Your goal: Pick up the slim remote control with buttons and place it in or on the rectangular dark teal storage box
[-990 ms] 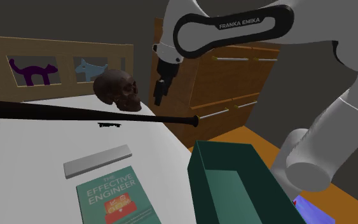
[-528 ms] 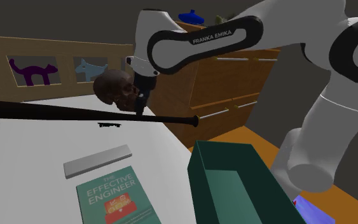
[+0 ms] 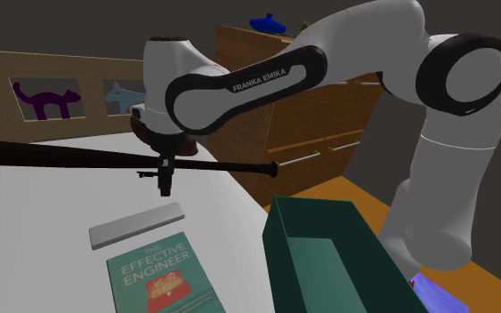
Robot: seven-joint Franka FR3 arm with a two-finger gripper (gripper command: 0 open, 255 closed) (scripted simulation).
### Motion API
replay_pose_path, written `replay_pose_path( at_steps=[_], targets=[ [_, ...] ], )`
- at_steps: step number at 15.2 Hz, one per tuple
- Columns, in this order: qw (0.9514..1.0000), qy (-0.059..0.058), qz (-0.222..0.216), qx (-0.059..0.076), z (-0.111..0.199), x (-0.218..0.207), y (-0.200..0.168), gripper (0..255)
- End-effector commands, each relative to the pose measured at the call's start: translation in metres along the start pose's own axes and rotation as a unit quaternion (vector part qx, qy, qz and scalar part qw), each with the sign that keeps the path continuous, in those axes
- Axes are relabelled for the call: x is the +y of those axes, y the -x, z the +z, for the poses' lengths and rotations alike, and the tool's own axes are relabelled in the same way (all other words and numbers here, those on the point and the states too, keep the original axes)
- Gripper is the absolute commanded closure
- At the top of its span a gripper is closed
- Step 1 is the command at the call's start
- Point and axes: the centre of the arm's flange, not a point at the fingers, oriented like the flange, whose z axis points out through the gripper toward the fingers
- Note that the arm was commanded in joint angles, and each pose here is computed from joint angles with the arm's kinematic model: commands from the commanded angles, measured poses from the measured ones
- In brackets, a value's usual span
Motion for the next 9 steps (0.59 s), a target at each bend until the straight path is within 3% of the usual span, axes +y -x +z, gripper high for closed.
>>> replay_pose_path(
  at_steps=[1, 6, 9],
  targets=[
    [0.9995, -0.002, -0.032, -0.003, 0.013, -0.014, -0.02, 0],
    [0.9946, -0.007, -0.103, -0.01, 0.044, -0.054, -0.057, 0],
    [0.9946, -0.007, -0.103, -0.01, 0.06, -0.054, -0.056, 0]
  ],
)
